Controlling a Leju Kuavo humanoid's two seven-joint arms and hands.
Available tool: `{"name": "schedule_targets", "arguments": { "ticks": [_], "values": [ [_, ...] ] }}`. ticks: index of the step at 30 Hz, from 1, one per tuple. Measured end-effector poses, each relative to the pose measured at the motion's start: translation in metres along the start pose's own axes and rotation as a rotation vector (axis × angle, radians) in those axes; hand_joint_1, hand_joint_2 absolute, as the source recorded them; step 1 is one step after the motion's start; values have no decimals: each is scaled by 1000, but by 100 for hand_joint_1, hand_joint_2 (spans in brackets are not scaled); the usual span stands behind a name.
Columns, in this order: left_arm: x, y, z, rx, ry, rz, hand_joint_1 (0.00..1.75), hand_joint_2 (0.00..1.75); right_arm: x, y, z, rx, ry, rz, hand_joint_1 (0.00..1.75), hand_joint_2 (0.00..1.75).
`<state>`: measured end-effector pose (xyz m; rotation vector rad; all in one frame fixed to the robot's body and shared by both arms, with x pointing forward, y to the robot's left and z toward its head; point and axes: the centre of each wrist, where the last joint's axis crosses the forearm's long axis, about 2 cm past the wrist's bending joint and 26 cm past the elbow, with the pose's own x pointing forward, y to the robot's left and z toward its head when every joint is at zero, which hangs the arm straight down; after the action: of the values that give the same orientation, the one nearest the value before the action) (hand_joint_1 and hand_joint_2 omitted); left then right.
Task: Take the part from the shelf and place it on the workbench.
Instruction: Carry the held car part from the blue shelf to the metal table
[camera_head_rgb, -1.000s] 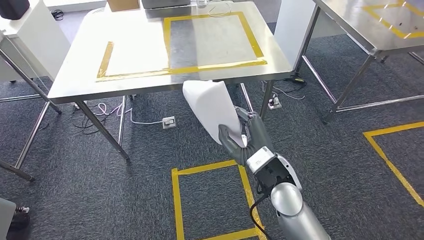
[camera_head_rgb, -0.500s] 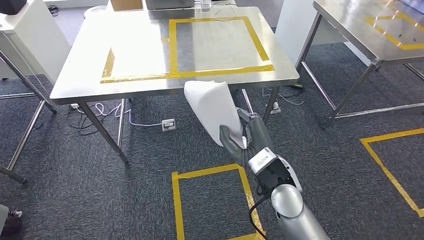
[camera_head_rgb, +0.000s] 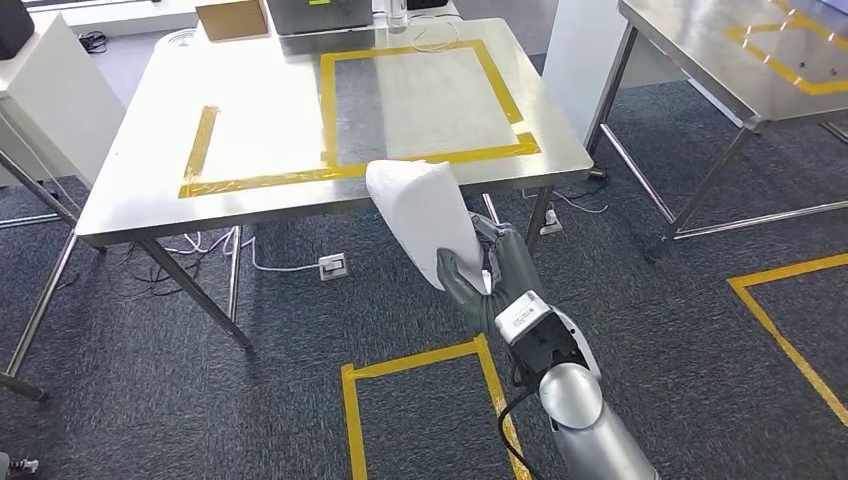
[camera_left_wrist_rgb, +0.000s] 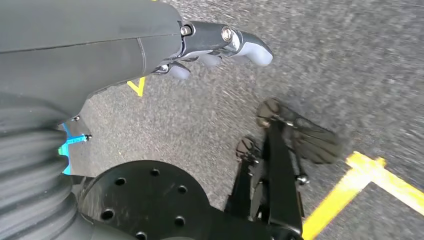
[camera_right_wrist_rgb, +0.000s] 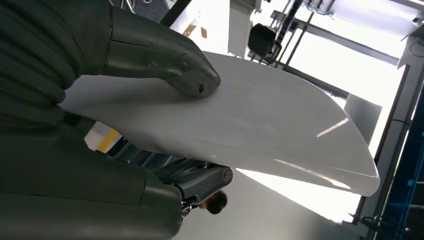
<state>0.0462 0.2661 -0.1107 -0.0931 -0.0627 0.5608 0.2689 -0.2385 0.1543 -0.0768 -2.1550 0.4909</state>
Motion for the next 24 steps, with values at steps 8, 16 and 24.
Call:
{"name": "schedule_targets", "arguments": {
  "ticks": [8, 16, 24],
  "values": [
    [0, 0, 0, -1, 1, 0, 0, 175, 0, 0, -3, -4, -7, 0, 175, 175],
    [-3, 1, 0, 1, 6, -4, 0, 175, -2, 1, 1, -2, 6, -2, 175, 175],
    [2, -4, 0, -11, -8, -10, 0, 175, -1, -1, 0, -9, 4, 6, 175, 175]
  ]
}}
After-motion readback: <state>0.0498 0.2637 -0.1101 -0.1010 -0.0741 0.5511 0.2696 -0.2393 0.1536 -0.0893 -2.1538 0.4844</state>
